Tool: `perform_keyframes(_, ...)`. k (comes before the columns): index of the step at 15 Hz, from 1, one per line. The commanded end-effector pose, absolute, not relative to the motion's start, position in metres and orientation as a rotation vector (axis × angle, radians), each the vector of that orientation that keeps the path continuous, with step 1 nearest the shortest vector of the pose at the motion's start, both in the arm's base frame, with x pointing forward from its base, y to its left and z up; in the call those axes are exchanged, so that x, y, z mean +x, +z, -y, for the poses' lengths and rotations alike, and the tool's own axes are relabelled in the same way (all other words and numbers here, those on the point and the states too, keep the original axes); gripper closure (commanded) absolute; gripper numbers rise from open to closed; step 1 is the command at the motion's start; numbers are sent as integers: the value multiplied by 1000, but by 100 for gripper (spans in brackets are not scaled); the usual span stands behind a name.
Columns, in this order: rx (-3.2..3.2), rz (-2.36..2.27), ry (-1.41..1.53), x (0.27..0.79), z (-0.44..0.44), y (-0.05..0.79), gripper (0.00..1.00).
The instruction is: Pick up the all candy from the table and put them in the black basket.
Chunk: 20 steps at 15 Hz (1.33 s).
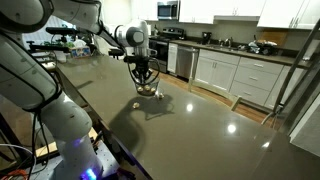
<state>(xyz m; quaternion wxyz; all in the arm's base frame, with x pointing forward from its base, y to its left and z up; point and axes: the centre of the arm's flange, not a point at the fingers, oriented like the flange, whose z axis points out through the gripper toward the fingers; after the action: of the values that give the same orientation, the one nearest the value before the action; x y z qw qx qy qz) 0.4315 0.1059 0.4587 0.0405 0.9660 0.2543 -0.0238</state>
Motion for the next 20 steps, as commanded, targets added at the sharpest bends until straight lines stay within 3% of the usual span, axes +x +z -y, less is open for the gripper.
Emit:
perform_keyframes(1,2960,-845,86,430,-109,467,92)
perform_keyframes(9,3004,-886,327,440,-127,459,92)
perform_keyframes(20,3004,-936,424,443,-141,460,92)
